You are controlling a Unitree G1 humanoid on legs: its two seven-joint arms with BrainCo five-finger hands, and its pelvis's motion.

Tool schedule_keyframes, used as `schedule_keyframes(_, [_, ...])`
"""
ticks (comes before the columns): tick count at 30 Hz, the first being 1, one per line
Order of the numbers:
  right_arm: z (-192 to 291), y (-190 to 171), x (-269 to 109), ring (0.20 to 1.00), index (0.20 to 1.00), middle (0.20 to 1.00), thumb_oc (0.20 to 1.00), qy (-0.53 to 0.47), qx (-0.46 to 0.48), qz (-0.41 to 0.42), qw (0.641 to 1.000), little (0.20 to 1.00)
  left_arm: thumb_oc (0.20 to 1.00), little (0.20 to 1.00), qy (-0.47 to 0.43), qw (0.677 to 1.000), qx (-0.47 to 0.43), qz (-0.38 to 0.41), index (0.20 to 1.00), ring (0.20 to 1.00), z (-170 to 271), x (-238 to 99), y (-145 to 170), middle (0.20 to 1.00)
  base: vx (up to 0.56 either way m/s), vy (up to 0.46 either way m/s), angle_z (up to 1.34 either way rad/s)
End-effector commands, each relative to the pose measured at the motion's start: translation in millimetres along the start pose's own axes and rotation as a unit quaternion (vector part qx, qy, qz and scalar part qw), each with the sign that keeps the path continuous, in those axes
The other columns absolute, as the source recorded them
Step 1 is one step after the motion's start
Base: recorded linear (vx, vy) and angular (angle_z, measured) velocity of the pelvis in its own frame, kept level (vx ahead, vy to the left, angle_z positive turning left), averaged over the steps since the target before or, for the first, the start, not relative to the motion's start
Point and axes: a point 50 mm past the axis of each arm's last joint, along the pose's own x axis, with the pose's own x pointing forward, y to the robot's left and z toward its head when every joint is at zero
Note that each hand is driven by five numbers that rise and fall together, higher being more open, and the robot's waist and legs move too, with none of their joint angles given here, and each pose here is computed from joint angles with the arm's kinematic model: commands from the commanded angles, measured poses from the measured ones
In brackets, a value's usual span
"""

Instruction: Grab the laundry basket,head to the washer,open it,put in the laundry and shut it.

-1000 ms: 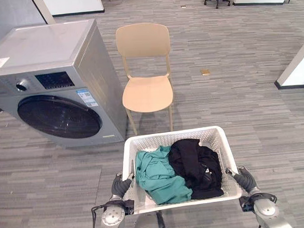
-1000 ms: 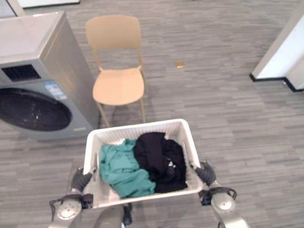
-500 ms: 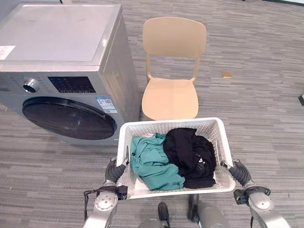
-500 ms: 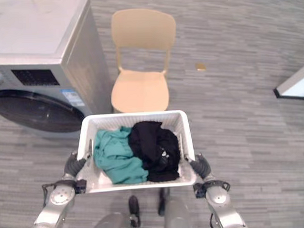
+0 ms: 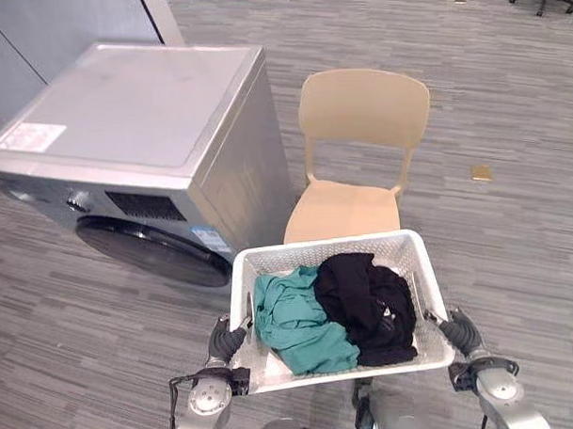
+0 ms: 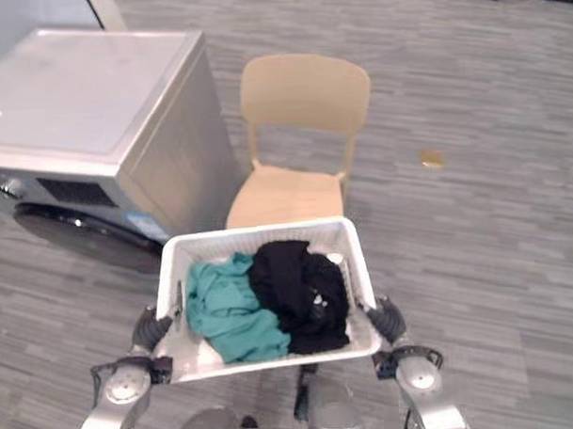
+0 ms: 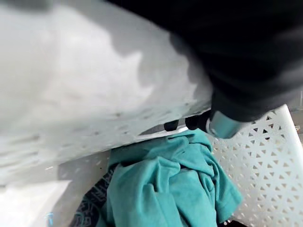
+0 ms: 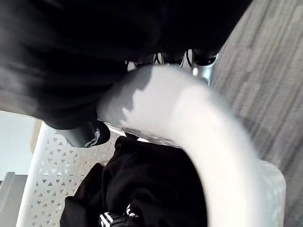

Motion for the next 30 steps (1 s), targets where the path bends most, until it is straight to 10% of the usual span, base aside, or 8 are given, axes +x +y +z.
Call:
schedule_keyframes(1, [44, -5, 3, 0.2, 0.2, 0.2, 0.2, -0.119, 0.062, -0.004, 0.991, 0.2, 0.2, 0.2, -0.108, 0.993, -0.034, -0.04, 0.2, 0.2, 40, 3, -8, 0.2, 0.3, -0.061, -0.18])
schedule_keyframes(30, [83, 39, 63, 0.2, 0.2, 0.2, 0.2, -0.141, 0.024, -0.005, 0.99, 0.2, 0.2, 0.2, -0.161, 0.987, 0.025, 0.01, 0.2, 0.2, 93, 61, -17, 0.2, 0.08, 0.105, -0.28])
